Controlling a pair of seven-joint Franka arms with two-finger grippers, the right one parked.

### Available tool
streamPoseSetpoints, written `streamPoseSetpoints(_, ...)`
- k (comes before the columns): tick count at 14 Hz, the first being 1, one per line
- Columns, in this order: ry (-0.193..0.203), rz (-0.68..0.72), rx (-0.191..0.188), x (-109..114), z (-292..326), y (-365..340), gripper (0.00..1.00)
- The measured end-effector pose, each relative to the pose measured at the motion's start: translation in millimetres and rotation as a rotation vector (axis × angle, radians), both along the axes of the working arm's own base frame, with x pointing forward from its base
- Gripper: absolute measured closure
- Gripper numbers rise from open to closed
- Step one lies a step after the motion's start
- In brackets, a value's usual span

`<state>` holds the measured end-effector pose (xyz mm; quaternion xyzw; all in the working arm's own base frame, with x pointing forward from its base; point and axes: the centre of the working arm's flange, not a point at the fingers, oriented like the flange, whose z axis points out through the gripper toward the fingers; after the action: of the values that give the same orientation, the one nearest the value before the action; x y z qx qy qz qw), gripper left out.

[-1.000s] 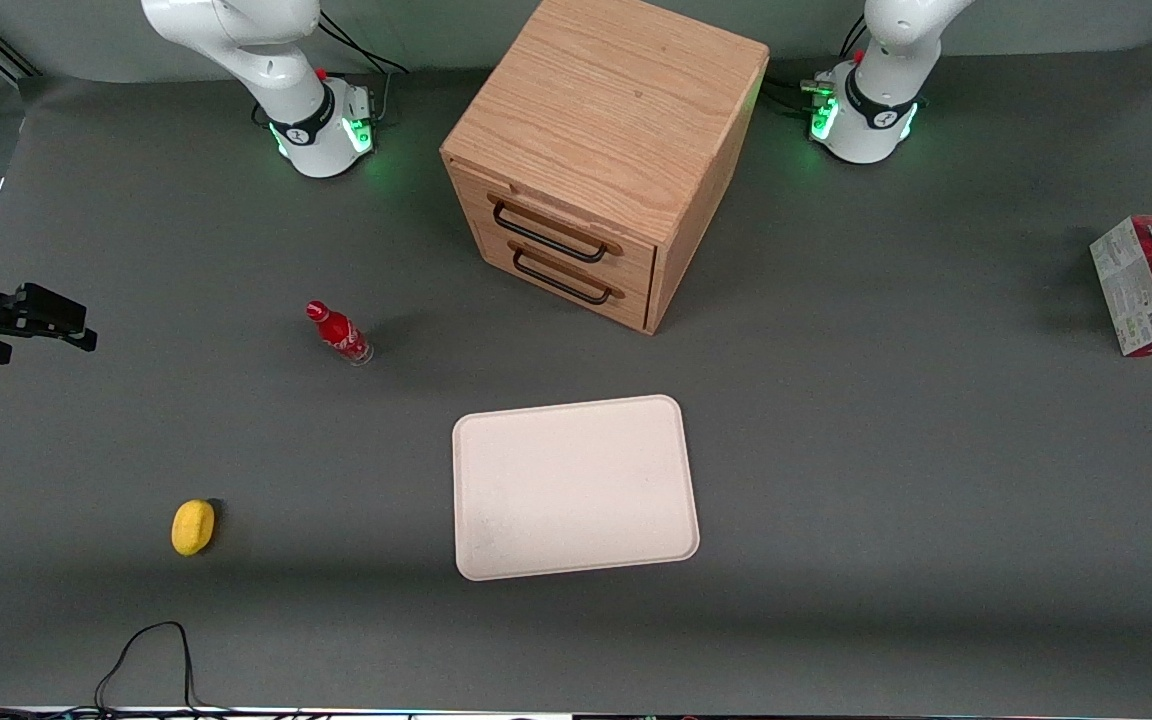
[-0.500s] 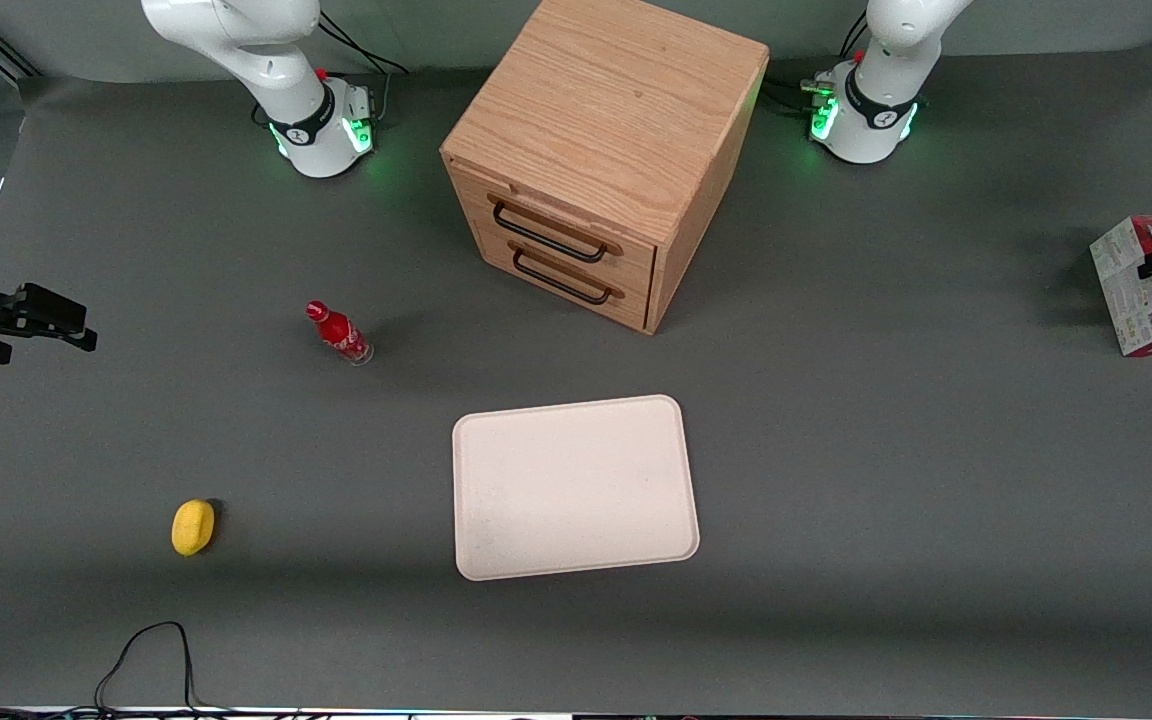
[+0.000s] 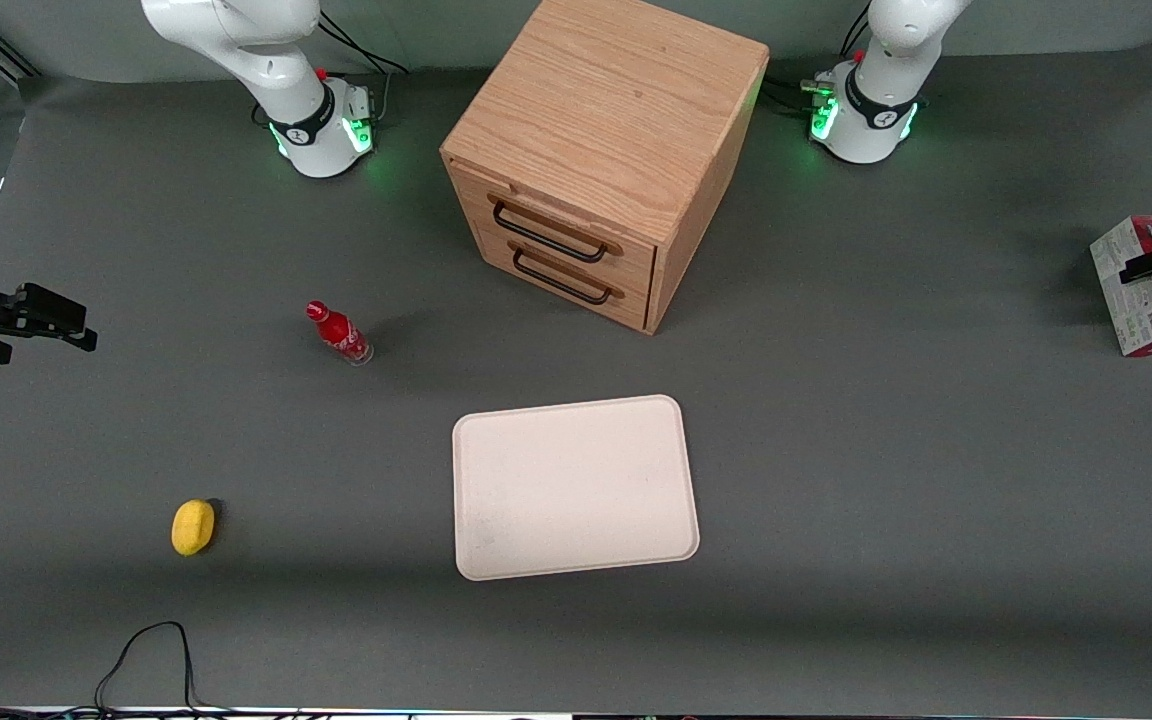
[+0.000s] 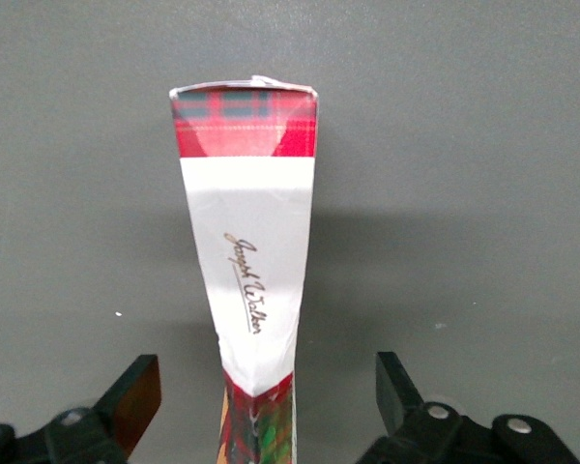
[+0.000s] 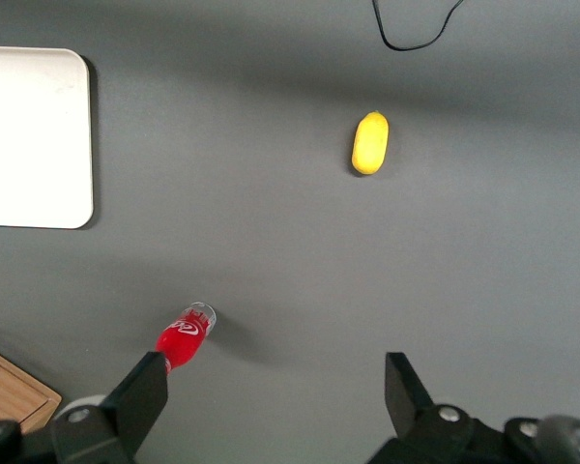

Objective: Place red cookie box on tray
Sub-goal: 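Close the left gripper around the cookie box, then lift the cookie box and carry it over the cream tray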

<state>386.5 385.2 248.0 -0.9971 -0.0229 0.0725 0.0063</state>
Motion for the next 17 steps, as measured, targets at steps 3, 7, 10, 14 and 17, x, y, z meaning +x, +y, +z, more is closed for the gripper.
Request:
streamPoseSetpoints(3, 0.002, -0.001, -0.002, 0.0, -2.0, -0.4, 0.27)
streamPoseSetpoints(7, 0.003, -0.001, -0.003, 0.2, -2.9, -0.6, 0.72)
streamPoseSetpoints(10, 0.001, -0.006, -0.002, 2.0, -1.6, -0.7, 0.97)
streamPoseSetpoints(14, 0.042, -0.045, -0.015, 32.0, 43.9, -13.6, 0.97)
streamPoseSetpoints(17, 0.094, -0.078, -0.005, 85.6, 139.7, -55.9, 0.97)
